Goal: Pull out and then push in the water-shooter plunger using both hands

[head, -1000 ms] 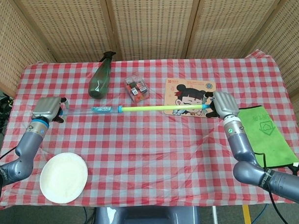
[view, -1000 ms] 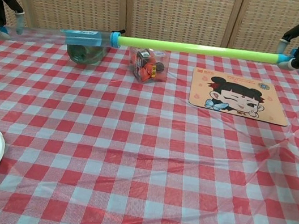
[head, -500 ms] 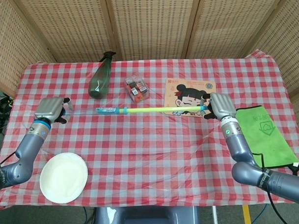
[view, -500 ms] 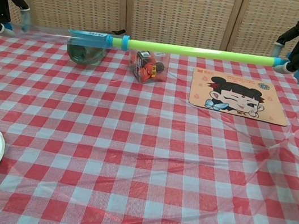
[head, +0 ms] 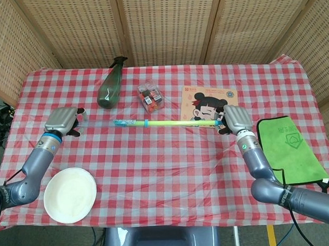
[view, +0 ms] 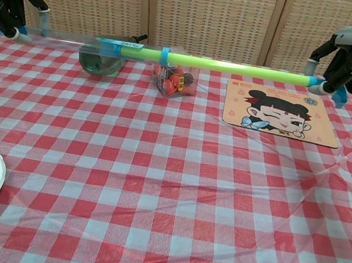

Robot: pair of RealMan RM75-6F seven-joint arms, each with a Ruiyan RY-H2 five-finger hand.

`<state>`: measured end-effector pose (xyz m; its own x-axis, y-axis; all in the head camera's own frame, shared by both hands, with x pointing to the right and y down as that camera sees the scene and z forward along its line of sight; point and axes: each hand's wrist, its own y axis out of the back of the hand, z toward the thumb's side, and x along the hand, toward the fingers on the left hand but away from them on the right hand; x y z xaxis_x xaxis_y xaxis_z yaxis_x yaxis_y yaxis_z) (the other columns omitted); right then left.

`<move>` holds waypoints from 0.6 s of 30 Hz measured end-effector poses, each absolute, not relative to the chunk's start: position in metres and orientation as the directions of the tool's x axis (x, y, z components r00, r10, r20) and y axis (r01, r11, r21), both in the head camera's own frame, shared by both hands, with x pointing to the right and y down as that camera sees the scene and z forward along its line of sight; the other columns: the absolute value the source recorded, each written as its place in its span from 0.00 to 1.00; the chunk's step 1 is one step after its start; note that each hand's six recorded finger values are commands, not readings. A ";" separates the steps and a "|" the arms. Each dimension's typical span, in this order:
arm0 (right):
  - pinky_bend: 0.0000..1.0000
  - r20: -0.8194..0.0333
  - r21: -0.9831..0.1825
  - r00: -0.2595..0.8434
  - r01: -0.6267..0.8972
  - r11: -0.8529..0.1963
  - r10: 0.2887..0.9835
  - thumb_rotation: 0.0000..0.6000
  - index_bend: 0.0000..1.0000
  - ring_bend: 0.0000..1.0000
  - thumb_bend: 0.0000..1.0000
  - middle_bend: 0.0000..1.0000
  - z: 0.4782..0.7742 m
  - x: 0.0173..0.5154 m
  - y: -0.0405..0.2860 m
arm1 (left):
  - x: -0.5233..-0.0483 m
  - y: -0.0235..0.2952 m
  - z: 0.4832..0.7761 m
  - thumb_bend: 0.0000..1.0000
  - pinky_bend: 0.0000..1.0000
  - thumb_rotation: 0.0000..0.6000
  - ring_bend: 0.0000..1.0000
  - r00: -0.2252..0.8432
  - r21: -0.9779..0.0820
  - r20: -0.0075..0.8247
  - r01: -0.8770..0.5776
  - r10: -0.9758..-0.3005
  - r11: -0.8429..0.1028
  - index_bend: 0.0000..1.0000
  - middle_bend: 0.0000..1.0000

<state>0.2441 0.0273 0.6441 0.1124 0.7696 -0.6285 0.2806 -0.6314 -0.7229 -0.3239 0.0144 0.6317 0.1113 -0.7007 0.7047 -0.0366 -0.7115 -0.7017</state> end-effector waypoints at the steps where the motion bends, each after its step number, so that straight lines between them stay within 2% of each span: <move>1: 0.70 -0.630 -0.721 0.117 0.279 -0.634 0.768 1.00 0.86 1.00 0.55 1.00 0.645 0.243 0.028 | -0.322 0.015 0.632 0.47 0.63 1.00 0.74 0.115 -0.702 0.704 -0.036 -0.700 -0.712 0.60 0.85; 18: 0.70 -0.634 -0.702 0.204 0.254 -0.666 0.746 1.00 0.86 1.00 0.55 1.00 0.648 0.225 0.034 | -0.288 0.020 0.636 0.47 0.63 1.00 0.74 0.167 -0.687 0.711 -0.044 -0.683 -0.726 0.59 0.85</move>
